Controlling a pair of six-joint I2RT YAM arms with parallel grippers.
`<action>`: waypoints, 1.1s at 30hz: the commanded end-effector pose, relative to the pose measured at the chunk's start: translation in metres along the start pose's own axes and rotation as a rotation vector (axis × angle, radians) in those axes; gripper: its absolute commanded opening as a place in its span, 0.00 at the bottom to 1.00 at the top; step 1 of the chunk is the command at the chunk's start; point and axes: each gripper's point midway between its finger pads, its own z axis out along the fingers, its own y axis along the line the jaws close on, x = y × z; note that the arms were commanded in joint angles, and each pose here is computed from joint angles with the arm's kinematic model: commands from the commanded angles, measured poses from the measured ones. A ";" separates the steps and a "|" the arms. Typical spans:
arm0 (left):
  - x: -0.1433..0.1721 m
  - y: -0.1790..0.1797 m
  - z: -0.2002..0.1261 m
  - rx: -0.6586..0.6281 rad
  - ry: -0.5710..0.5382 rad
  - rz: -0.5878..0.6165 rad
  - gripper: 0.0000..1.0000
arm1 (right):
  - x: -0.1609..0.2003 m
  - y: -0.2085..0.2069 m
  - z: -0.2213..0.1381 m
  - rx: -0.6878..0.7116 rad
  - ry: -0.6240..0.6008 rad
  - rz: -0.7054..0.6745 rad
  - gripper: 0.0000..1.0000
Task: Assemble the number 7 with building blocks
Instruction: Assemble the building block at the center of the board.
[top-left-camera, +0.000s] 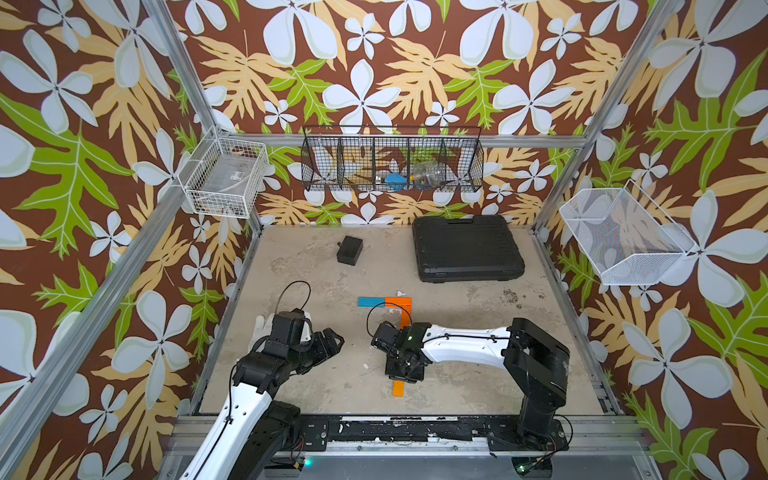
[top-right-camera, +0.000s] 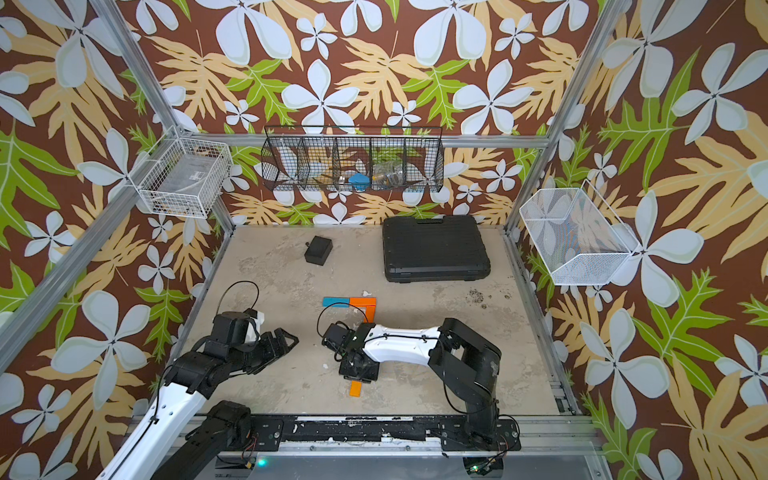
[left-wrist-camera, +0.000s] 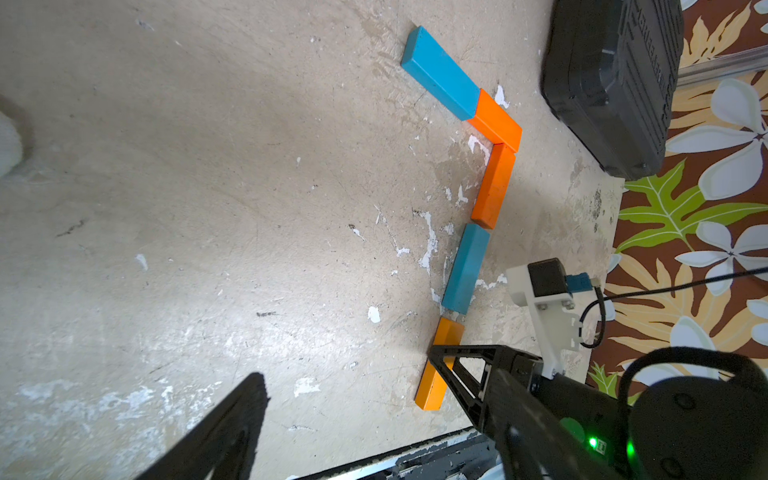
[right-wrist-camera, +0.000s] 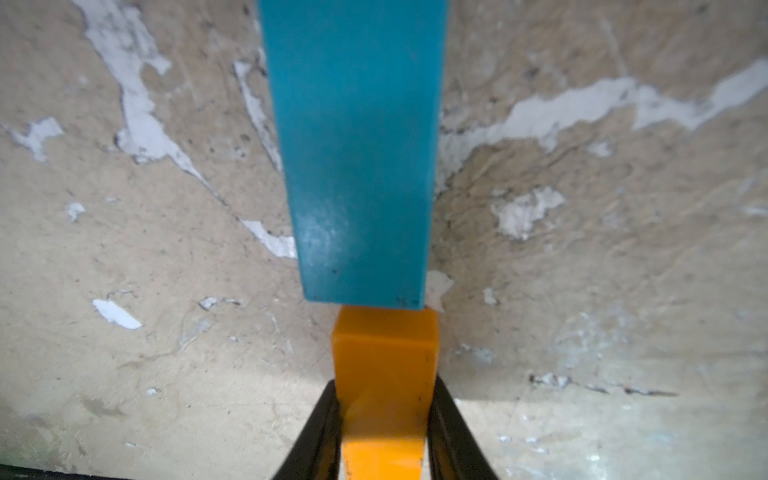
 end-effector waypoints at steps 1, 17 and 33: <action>-0.003 -0.004 0.001 0.018 -0.006 0.007 0.86 | -0.005 0.001 0.001 0.001 -0.028 -0.002 0.32; 0.000 -0.003 0.004 0.018 0.007 0.016 0.87 | -0.009 0.004 0.005 0.010 -0.030 -0.037 0.31; 0.001 -0.002 0.006 0.020 0.014 0.019 0.87 | -0.003 -0.010 0.017 0.009 0.011 0.009 0.30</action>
